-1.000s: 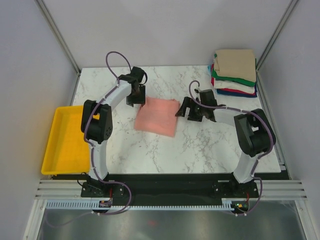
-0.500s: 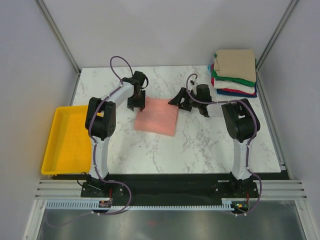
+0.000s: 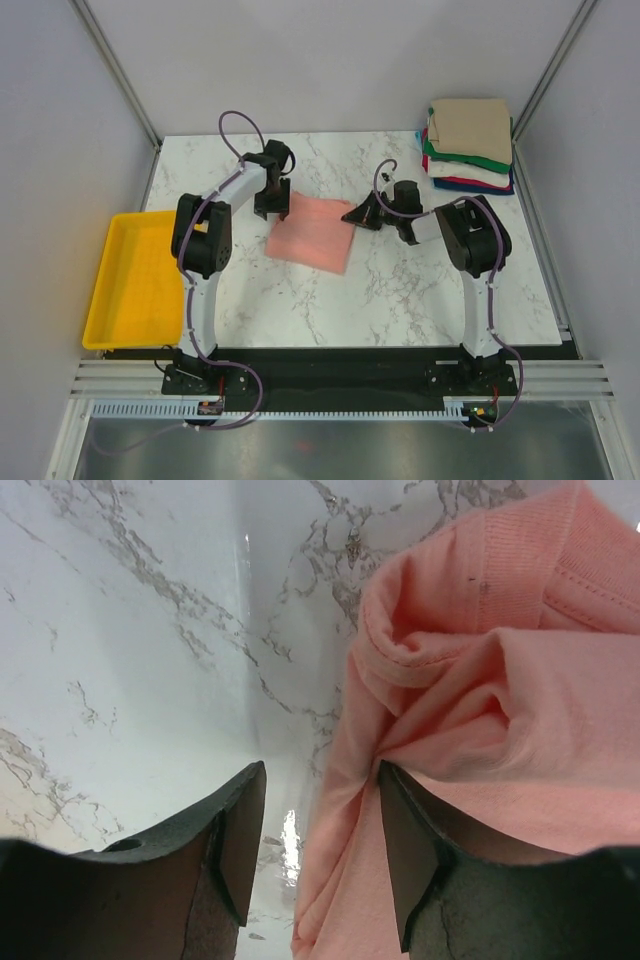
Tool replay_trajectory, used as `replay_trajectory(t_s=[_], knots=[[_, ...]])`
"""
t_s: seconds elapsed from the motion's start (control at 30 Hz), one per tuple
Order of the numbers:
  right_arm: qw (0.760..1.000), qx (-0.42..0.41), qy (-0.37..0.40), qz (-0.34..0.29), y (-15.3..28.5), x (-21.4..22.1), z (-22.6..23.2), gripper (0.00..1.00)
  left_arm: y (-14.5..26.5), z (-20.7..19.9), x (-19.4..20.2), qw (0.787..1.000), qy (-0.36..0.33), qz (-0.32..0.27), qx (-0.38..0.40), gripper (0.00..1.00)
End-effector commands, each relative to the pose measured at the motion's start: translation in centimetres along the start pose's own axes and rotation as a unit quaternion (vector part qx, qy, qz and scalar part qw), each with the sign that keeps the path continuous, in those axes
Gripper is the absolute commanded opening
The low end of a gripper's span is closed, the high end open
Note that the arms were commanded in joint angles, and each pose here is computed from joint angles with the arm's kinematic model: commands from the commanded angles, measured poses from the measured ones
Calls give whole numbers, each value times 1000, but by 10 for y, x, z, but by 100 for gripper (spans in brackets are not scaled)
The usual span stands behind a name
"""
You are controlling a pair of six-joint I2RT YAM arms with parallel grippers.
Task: Fold and stack the t-shirts
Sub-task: Neatly place the folded tshirt to the corner
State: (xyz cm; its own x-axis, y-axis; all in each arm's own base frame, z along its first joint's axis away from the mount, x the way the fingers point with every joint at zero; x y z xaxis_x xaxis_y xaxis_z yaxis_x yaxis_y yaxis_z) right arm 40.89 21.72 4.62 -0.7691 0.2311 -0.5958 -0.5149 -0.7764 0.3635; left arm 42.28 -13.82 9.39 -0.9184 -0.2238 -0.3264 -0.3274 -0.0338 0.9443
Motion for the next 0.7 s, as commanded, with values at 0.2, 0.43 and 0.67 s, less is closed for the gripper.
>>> replay_trajectory(t_s=[0.2,0.43,0.67], knots=[[980,108,167,25,62,-90,48,0,141,6,12,991,12,-101,89,90],[946,217,239,-14,127,-164,74,0,201,59,87,983,21,-130,130,97],[907,260,319,-84,182,-241,101,0,224,83,154,959,28,-144,243,92]])
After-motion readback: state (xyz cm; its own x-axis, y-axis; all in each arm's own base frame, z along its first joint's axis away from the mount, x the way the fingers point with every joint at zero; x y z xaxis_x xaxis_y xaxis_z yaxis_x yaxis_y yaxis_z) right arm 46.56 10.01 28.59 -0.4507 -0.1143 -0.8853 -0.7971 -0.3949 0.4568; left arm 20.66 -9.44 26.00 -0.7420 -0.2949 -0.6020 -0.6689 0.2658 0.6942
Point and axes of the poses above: each gripper's point midway between its finger pads, its own y axis back along the fingers, its own z axis along the line the jaws close on, x = y × z, the point moved 7 cm from there along y, back along the fingers, and after that the axes turned 14 degrees about y, right-handed, at the moved point
